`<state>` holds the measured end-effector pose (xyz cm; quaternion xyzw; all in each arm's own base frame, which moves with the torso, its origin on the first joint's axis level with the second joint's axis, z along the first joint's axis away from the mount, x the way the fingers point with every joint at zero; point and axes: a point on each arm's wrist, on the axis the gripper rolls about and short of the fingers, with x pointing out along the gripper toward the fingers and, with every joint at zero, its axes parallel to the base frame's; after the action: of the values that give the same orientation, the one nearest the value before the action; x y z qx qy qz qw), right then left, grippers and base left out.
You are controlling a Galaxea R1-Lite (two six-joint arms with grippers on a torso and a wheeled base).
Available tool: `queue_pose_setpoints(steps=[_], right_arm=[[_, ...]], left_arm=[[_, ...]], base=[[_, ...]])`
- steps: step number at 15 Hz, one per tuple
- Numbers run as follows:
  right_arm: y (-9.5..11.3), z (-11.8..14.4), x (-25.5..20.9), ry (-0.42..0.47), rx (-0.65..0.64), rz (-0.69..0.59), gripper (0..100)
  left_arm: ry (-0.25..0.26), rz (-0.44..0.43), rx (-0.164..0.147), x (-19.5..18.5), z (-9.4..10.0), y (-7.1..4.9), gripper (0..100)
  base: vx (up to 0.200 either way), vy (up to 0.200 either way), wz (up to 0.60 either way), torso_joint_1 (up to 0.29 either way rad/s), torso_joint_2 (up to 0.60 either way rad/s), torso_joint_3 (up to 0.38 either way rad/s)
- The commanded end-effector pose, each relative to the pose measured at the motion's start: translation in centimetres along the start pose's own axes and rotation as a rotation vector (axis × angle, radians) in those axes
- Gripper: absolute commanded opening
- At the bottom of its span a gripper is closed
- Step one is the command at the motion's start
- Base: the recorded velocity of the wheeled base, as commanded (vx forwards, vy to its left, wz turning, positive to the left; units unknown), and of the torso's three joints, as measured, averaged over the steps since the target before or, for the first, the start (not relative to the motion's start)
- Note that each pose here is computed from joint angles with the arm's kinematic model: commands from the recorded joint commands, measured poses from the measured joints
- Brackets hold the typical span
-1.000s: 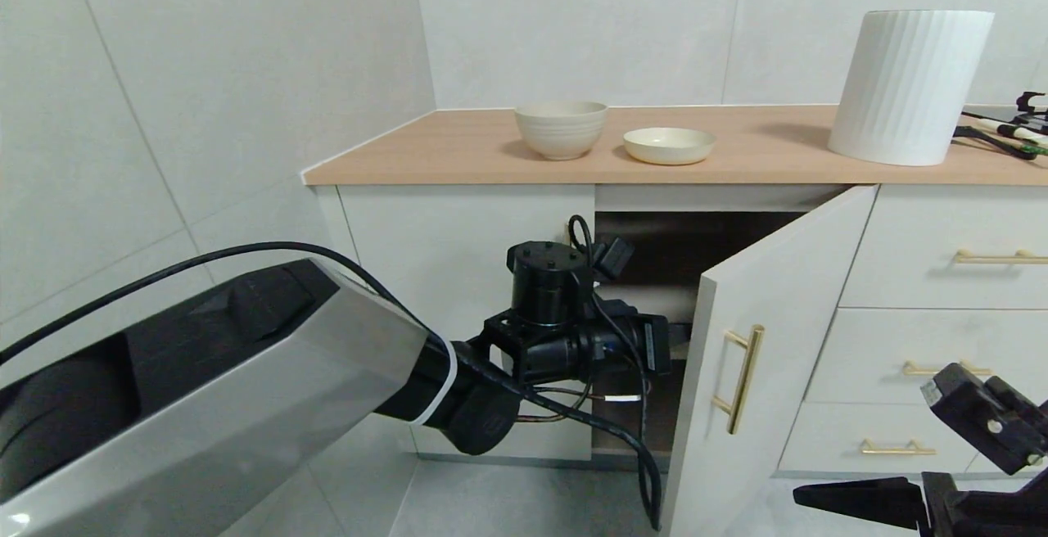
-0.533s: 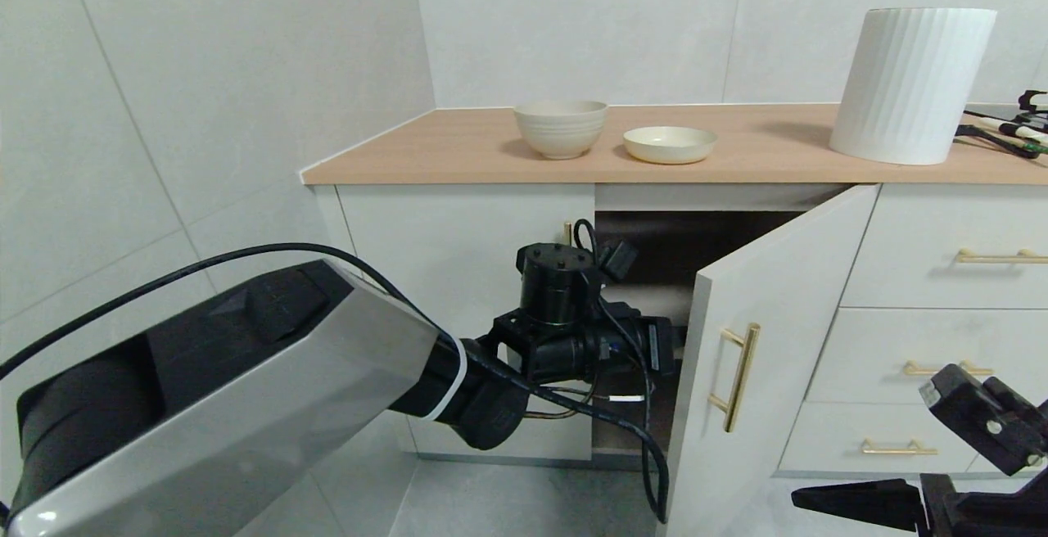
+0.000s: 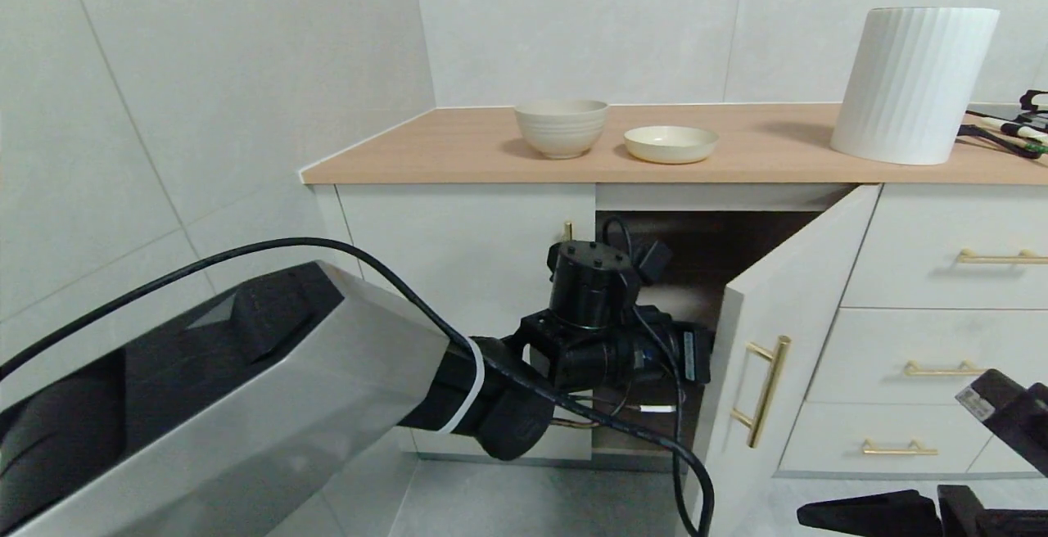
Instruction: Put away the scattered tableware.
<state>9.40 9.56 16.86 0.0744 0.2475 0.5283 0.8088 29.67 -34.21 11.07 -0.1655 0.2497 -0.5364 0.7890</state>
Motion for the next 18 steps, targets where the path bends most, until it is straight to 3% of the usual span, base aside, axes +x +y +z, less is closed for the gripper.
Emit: queue_pose_setpoints(steps=[1, 2, 3, 5, 7, 9, 11, 13, 14, 15, 16, 18], right_arm=[[1.8, 0.0, -2.4, -0.065, -0.066, 0.174, 100], [2.0, -0.2, -2.9, -0.054, -0.069, 0.225, 100], [1.9, -0.3, -2.8, -0.044, -0.061, 0.224, 100], [1.7, -0.2, -2.6, -0.036, -0.055, 0.218, 100], [1.5, -0.1, -2.2, -0.029, -0.044, 0.191, 100], [1.3, -0.2, -1.9, -0.023, -0.041, 0.182, 100], [1.2, -0.1, -1.7, -0.014, -0.039, 0.181, 100], [1.1, 0.0, -1.4, -0.007, -0.033, 0.171, 100], [0.8, 1.7, -0.3, -0.026, -0.037, 0.105, 100], [0.5, 2.6, 0.4, -0.04, -0.04, 0.054, 100], [0.2, 4.0, 1.3, -0.063, -0.042, -0.021, 100], [-0.4, 7.4, 3.1, -0.112, -0.049, -0.102, 100]], left_arm=[[0.123, -0.176, 0.104, -2.1, -2.4, -6.0, 0], [0.194, -0.272, 0.113, -3.8, -3.2, -6.7, 0], [0.209, -0.29, 0.097, -4.9, -2.9, -5.7, 0], [0.121, -0.169, 0.072, -6.8, -0.5, -1.4, 0], [0.032, -0.043, 0.069, -8.8, 1.0, 0.7, 0], [-0.025, 0.037, 0.074, -10.0, 1.4, 1.2, 0], [-0.132, 0.161, 0.077, -14.4, 2.4, 1.9, 0], [-0.166, 0.199, 0.075, -16.8, 2.9, 1.8, 0], [-0.225, 0.244, 0.086, -20.9, 3.5, 0.6, 0], [-0.24, 0.263, 0.084, -22.1, 3.9, 0.2, 0], [-0.245, 0.287, 0.077, -23.3, 4.3, -0.2, 0], [-0.221, 0.356, 0.029, -26.6, 5.1, -1.8, 0]], base=[[0.0, 0.0, 0.0, 0.0, 0.0, 0.0], [0.0, 0.0, 0.0, 0.0, 0.0, 0.0], [0.0, 0.0, 0.0, 0.0, 0.0, 0.0], [0.0, 0.0, 0.0, 0.0, 0.0, 0.0], [0.0, 0.0, 0.0, 0.0, 0.0, 0.0], [0.0, 0.0, 0.0, 0.0, 0.0, 0.0], [0.0, 0.0, 0.0, 0.0, 0.0, 0.0], [0.0, 0.0, 0.0, 0.0, 0.0, 0.0], [0.0, 0.0, 0.0, 0.0, 0.0, 0.0], [0.0, 0.0, 0.0, 0.0, 0.0, 0.0], [0.0, 0.0, 0.0, 0.0, 0.0, 0.0], [0.0, 0.0, 0.0, 0.0, 0.0, 0.0]])
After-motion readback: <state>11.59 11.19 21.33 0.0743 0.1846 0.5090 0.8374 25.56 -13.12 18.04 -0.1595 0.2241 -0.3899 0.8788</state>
